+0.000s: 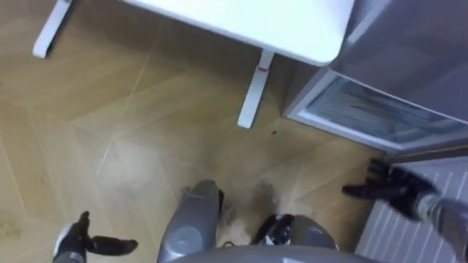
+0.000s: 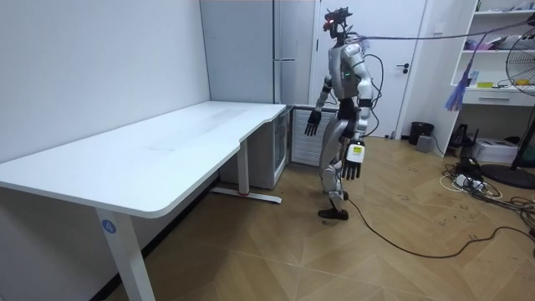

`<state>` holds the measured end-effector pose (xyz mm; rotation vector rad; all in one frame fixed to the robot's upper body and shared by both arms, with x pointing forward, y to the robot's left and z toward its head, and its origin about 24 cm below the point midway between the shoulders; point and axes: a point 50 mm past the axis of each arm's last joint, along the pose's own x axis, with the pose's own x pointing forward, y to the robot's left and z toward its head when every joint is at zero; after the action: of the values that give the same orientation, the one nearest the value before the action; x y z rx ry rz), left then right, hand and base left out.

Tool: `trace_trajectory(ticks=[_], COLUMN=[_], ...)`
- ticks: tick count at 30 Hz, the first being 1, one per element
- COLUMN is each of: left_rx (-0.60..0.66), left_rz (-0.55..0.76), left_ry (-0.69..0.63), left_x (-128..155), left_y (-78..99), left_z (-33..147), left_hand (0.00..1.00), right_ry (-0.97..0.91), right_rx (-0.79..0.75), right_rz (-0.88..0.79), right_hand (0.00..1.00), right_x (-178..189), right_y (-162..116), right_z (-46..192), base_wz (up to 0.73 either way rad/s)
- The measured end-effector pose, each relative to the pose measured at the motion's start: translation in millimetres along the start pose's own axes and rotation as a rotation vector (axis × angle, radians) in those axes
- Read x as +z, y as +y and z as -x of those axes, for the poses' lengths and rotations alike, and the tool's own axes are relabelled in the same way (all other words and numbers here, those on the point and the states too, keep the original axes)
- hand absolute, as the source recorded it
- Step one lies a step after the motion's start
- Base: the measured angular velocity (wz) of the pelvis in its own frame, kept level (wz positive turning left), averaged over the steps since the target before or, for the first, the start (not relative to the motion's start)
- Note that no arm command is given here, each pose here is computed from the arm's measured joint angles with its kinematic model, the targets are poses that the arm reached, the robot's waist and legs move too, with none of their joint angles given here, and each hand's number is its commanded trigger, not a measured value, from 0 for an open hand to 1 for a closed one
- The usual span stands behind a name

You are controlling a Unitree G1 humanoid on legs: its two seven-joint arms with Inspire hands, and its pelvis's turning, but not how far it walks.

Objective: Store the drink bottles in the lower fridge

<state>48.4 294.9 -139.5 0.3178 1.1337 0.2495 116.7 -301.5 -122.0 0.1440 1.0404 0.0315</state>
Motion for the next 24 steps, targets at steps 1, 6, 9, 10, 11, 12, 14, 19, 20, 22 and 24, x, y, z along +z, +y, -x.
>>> trace_trajectory(ticks=[1,6,9,10,11,12,14,19,20,22,24], left_rx=[-0.009,-0.021,-0.002,0.002,0.005,0.005,0.015,0.051,0.057,0.069,0.082], left_rz=[-0.005,0.036,0.084,0.105,0.122,0.127,0.133,0.148,0.146,0.149,0.161], left_ry=[-0.006,-0.008,-0.040,-0.049,-0.047,-0.047,-0.044,-0.036,-0.035,-0.031,-0.029], left_x=[-0.1,-2.4,2.4,3.2,2.1,2.0,0.2,-0.9,-1.4,-3.0,-3.9], left_y=[-4.2,-18.7,-26.8,-30.0,-31.9,-32.7,-34.1,-39.5,-39.8,-38.3,-36.6], left_z=[0.2,0.9,1.1,1.4,1.9,2.1,3.0,3.9,4.1,4.5,4.6], left_hand=[0.00,0.00,0.00,0.00,0.00,0.00,0.00,0.00,0.00,0.00,0.00], right_ry=[0.025,0.075,0.076,0.068,0.064,0.057,0.040,0.052,0.048,0.041,0.053], right_rx=[0.015,0.037,0.044,0.043,0.038,0.036,0.014,-0.030,-0.041,-0.057,-0.071], right_rz=[-0.004,-0.114,-0.159,-0.172,-0.191,-0.204,-0.239,-0.263,-0.286,-0.340,-0.362], right_hand=[0.00,0.00,0.00,0.00,0.00,0.00,0.00,0.00,0.00,0.00,0.00], right_x=[-10.7,-51.4,-60.5,-61.1,-63.8,-64.1,-69.1,-75.9,-77.9,-82.7,-88.7], right_y=[4.7,21.6,32.6,35.2,37.8,38.6,43.1,47.2,47.5,49.1,50.3], right_z=[-0.3,2.0,-0.7,-1.9,-2.3,-2.6,-3.0,-3.5,-3.1,-2.2,-0.8], base_wz=[-0.22,-0.28,-0.19,-0.13,-0.11,-0.08,-0.10,-0.10,0.00,0.02,-0.02])
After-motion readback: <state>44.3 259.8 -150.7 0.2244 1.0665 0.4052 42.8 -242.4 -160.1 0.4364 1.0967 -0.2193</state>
